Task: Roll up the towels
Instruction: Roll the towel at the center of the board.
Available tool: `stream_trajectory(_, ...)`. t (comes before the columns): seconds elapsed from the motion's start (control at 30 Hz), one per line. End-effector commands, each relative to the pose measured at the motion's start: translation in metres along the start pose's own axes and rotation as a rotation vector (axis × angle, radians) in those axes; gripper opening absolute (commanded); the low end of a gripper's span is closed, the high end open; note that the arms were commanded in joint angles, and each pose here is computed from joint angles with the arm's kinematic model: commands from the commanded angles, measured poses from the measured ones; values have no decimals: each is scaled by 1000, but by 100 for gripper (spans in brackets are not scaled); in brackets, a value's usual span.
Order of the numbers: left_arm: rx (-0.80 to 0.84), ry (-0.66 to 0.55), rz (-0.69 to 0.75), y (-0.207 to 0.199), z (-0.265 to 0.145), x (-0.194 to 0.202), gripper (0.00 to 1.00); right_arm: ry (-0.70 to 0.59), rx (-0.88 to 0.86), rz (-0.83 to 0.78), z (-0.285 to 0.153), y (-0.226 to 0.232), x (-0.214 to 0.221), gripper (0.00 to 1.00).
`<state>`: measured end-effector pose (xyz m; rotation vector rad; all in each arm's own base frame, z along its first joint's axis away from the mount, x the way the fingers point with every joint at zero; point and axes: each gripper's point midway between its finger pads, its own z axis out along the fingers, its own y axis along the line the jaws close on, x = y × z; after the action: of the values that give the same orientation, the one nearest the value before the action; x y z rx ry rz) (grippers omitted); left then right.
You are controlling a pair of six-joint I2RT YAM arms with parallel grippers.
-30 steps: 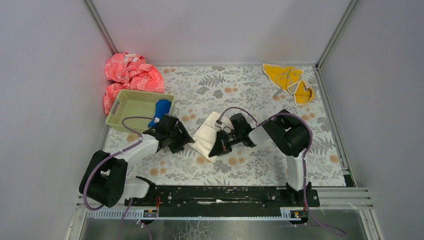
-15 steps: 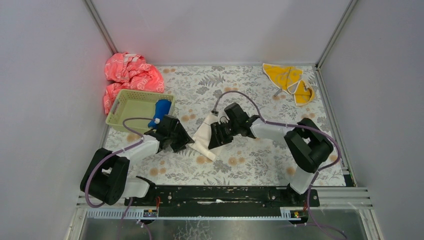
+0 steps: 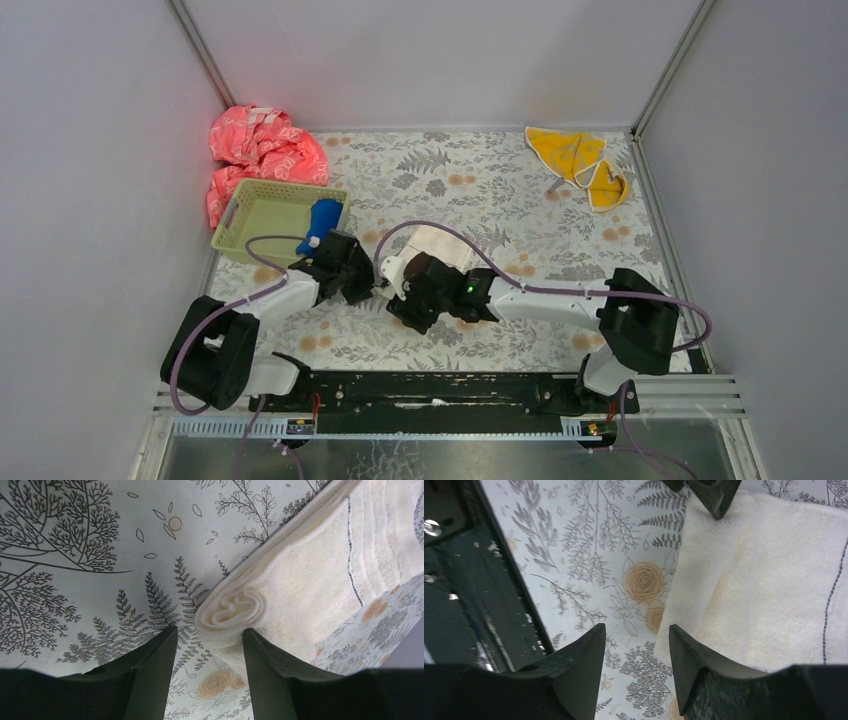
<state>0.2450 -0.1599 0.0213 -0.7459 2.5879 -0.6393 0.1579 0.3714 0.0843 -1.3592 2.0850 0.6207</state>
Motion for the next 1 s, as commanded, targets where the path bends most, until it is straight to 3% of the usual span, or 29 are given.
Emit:
stream_trajectory(0.0,-128,4,5,33,8,8,51,42,141,-123,12,-25,9,56)
stream_trajectory(0.57,-108,1,9,27,5,6,52,278,267,-212,47,-57,73,57)
stream_trajectory(0.73,-91,-31,12,19,-5,-2,56,296,163,-163,50,-42,82,36)
stream_trajectory(0.97,-60,-111,15,9,-31,-15,65,132,-294,166,40,4,46,15)
